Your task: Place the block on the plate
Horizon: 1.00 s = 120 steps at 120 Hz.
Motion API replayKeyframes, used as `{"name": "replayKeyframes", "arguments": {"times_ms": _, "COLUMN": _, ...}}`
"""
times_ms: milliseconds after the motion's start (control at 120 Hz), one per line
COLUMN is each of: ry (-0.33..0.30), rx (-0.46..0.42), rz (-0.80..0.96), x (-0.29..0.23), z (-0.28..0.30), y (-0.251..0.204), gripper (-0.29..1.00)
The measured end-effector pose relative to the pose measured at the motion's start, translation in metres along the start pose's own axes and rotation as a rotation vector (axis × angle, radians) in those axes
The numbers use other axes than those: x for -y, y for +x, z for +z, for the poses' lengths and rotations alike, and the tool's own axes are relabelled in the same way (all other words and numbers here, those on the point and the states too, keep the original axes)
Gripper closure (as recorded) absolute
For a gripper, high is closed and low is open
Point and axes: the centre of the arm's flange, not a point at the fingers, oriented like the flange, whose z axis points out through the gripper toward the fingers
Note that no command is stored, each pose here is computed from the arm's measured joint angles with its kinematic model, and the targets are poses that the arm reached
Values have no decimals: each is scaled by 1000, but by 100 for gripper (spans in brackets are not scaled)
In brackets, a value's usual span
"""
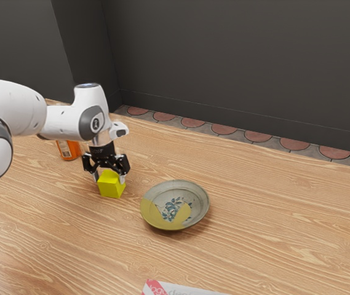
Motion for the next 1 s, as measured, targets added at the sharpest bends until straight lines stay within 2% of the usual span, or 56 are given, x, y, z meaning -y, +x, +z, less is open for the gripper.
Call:
{"name": "replayKeyframes", "arguments": {"times_ms": 100, "ry": 2, "rx": 7, "rz": 0, "x": 0, "z": 5, "y": 0, "gripper": 2}}
{"name": "replayKeyframes", "arguments": {"times_ms": 192, "ry": 2, "rx": 5, "rz": 5, "x": -3, "z": 5, "y": 0, "gripper": 24}}
{"name": "replayKeyframes", "arguments": {"times_ms": 233, "ry": 4, "rx": 4, "rz": 6, "x": -3, "z": 4, "y": 0, "gripper": 27}}
{"name": "replayKeyframes", "arguments": {"times_ms": 350, "ry": 3, "rx": -5, "rz": 8, "x": -5, "z": -4, "y": 0, "gripper": 27}}
{"name": "replayKeyframes", "arguments": {"times_ms": 583, "ry": -15, "rx": -52, "rz": 56, "x": -36, "z": -64, "y": -17, "gripper": 27}}
{"name": "replayKeyframes", "arguments": {"times_ms": 842, "ry": -38, "rx": -60, "rz": 152, "x": -89, "z": -106, "y": -69, "gripper": 26}}
{"name": "replayKeyframes", "arguments": {"times_ms": 1000, "ry": -33, "rx": -41, "rz": 240, "x": -139, "z": -105, "y": -90, "gripper": 27}}
